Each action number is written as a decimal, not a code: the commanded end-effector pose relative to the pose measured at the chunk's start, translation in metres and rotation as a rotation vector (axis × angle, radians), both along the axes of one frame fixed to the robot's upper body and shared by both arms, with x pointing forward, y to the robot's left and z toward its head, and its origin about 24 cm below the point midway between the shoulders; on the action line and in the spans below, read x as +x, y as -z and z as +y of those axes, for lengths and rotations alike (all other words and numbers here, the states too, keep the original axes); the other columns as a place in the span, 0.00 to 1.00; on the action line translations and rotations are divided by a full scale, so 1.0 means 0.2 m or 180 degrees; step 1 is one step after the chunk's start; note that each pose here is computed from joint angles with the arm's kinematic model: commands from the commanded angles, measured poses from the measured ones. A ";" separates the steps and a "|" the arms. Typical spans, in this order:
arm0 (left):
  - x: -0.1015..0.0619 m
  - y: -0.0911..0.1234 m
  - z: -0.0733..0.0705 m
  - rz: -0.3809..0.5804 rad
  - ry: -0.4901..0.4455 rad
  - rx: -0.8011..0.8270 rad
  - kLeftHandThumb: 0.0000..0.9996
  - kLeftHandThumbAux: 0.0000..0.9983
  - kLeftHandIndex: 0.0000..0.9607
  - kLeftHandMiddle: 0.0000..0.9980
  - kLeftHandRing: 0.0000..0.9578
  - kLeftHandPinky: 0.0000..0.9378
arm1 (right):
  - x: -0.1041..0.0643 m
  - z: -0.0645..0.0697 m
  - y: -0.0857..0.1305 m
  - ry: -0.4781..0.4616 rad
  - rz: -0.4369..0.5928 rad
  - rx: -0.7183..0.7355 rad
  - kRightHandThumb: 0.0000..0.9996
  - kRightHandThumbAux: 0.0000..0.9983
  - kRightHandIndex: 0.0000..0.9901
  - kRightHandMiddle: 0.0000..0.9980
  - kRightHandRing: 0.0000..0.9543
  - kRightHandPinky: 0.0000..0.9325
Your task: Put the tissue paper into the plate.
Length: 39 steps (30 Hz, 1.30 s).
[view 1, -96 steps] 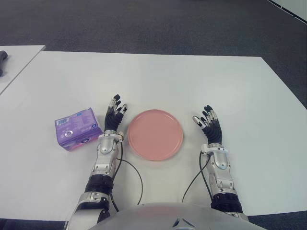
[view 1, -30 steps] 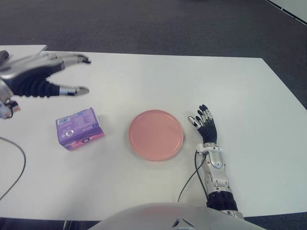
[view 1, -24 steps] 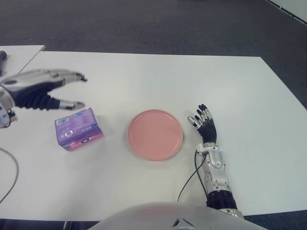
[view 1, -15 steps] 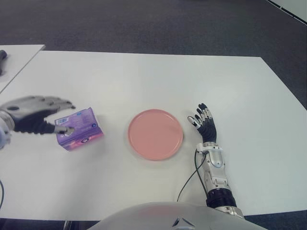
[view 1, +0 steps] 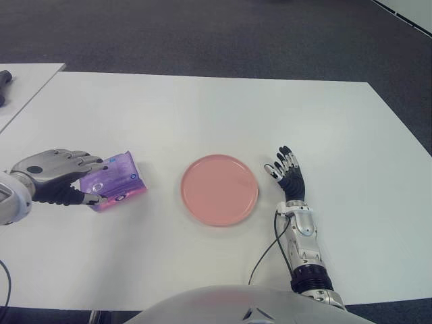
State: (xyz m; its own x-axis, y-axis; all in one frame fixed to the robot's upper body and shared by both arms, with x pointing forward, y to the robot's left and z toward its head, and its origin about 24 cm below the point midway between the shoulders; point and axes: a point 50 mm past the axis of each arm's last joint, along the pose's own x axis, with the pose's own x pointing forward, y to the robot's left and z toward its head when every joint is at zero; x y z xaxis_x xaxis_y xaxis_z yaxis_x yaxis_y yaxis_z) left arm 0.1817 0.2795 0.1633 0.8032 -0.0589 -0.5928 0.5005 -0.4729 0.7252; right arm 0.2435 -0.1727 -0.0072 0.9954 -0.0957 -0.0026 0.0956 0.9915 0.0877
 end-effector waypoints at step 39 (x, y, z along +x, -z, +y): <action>0.06 0.15 -0.09 -0.1139 0.0191 -0.0055 0.11 0.21 0.00 0.00 0.00 0.00 | -0.01 -0.04 0.07 0.0047 0.0222 0.0064 0.13 0.74 0.00 0.01 0.01 0.05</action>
